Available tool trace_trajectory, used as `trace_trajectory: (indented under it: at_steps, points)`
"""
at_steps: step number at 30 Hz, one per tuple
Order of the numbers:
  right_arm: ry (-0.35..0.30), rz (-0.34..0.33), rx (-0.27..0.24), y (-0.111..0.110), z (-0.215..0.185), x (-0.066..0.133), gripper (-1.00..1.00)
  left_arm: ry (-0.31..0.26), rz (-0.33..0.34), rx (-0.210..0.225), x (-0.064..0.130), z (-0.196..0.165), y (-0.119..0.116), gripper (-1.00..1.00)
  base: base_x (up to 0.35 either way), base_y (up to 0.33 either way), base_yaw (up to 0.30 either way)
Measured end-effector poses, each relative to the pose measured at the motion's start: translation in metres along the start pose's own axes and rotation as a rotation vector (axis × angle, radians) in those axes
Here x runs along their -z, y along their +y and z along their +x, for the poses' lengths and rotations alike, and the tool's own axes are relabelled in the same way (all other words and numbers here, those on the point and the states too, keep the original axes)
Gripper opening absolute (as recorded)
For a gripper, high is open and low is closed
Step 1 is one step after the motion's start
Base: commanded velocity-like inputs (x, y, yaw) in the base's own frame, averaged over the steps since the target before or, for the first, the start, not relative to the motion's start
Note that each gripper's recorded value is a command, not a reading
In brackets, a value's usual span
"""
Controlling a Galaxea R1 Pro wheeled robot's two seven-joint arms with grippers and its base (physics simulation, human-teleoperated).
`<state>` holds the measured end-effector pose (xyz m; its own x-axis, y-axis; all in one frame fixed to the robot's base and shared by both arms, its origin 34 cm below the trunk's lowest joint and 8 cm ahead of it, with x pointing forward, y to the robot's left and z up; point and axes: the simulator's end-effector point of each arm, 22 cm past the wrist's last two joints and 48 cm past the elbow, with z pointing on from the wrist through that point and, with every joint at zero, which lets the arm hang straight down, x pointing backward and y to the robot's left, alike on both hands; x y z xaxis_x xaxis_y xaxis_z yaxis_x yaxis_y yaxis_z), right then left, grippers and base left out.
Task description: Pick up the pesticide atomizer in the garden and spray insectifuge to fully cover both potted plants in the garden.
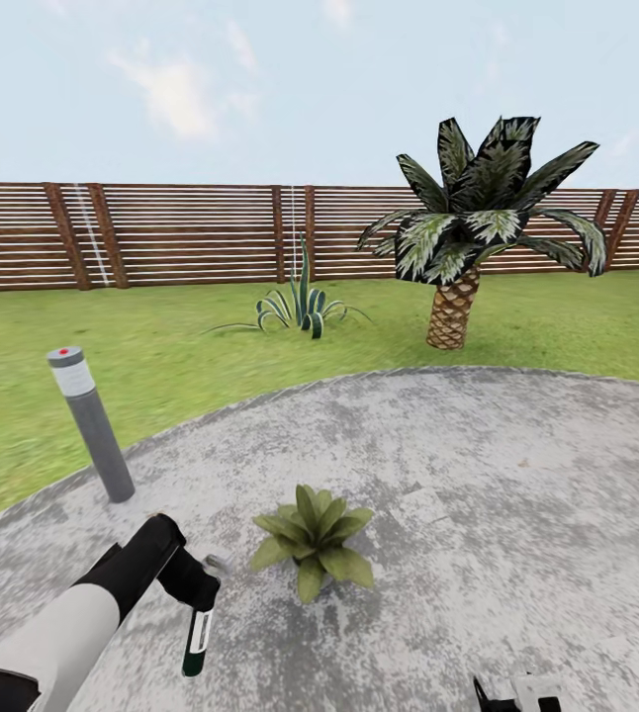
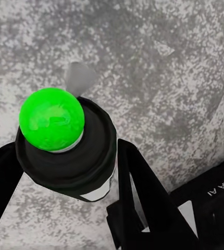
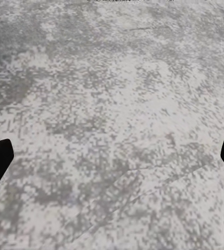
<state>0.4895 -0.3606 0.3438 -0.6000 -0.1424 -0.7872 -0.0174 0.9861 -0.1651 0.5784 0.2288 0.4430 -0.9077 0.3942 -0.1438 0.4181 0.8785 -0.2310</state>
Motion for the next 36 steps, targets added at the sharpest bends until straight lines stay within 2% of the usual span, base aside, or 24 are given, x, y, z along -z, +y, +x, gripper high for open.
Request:
trace_trajectory:
  at_steps: [3, 8, 13, 29, 36]
  points:
    - [0.001, -0.003, 0.0, 0.002, 0.0, 0.0, 1.0, 0.001, -0.008, -0.002, 0.0, 0.0, 0.001, -1.0, 0.311, 0.0, 0.0]
    - [0.001, -0.004, -0.001, 0.002, 0.001, 0.0, 1.0, 0.002, -0.057, 0.001, 0.0, 0.001, 0.012, -1.0, 0.334, 0.0, 0.0]
    - [0.001, -0.004, -0.001, 0.002, 0.001, 0.0, 1.0, 0.009, -0.068, 0.007, -0.002, 0.005, 0.016, -1.0, 0.298, 0.0, 0.0]
    - [0.002, -0.005, 0.0, 0.002, 0.001, 0.0, 1.0, 0.034, -0.077, 0.018, -0.007, 0.017, 0.022, -1.0, 0.02, 0.0, 0.0]
    - [0.002, -0.005, 0.0, 0.003, 0.001, 0.0, 1.0, 0.078, -0.185, 0.034, -0.021, 0.041, 0.042, -1.0, 0.0, 0.0, 0.0]
